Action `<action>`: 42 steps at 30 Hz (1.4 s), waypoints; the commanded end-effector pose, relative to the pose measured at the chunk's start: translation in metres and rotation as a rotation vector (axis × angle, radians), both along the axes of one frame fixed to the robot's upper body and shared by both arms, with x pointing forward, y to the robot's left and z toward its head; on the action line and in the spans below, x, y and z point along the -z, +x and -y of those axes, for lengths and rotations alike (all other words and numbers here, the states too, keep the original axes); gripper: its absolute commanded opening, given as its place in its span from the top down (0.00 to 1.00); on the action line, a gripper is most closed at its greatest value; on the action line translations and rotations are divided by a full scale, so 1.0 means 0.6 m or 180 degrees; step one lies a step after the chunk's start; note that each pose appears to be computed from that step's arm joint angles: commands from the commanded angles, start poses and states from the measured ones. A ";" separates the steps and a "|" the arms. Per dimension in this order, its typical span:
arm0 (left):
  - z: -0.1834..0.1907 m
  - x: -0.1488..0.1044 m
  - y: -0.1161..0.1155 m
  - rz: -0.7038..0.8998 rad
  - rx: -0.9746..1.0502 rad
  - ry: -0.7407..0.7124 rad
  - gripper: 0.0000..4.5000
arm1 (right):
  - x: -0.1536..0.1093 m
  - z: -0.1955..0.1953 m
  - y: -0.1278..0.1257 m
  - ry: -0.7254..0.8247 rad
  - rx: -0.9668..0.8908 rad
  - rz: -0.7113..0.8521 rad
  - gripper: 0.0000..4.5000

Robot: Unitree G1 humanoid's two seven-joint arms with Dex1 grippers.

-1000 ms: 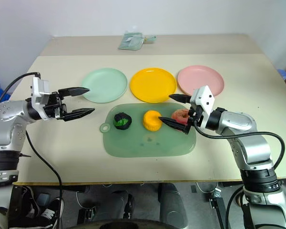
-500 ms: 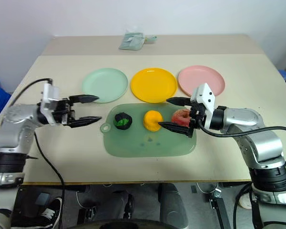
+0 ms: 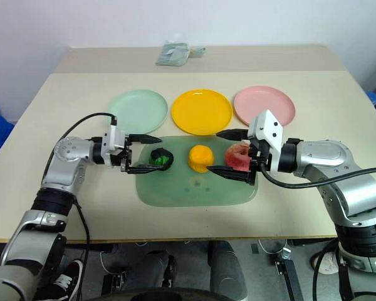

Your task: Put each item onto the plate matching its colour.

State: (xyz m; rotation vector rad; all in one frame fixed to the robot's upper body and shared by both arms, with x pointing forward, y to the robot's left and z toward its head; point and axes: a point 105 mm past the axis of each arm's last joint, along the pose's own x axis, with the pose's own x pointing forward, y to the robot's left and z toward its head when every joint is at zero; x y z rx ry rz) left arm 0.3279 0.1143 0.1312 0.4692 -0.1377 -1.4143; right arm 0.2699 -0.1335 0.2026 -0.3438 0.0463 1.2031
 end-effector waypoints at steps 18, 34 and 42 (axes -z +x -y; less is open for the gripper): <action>-0.031 -0.048 0.090 0.0370 -0.1215 -0.0851 0.33 | -0.048 -0.005 0.036 0.0320 0.0347 0.0397 0.00; -0.139 -0.104 0.197 0.0608 -0.3332 -0.1263 0.04 | -0.028 -0.034 0.099 0.0320 0.0903 0.0450 0.00; -0.062 -0.132 0.111 0.0268 -0.1530 -0.1476 0.01 | 0.016 -0.071 0.048 0.0022 0.0450 -0.0091 0.00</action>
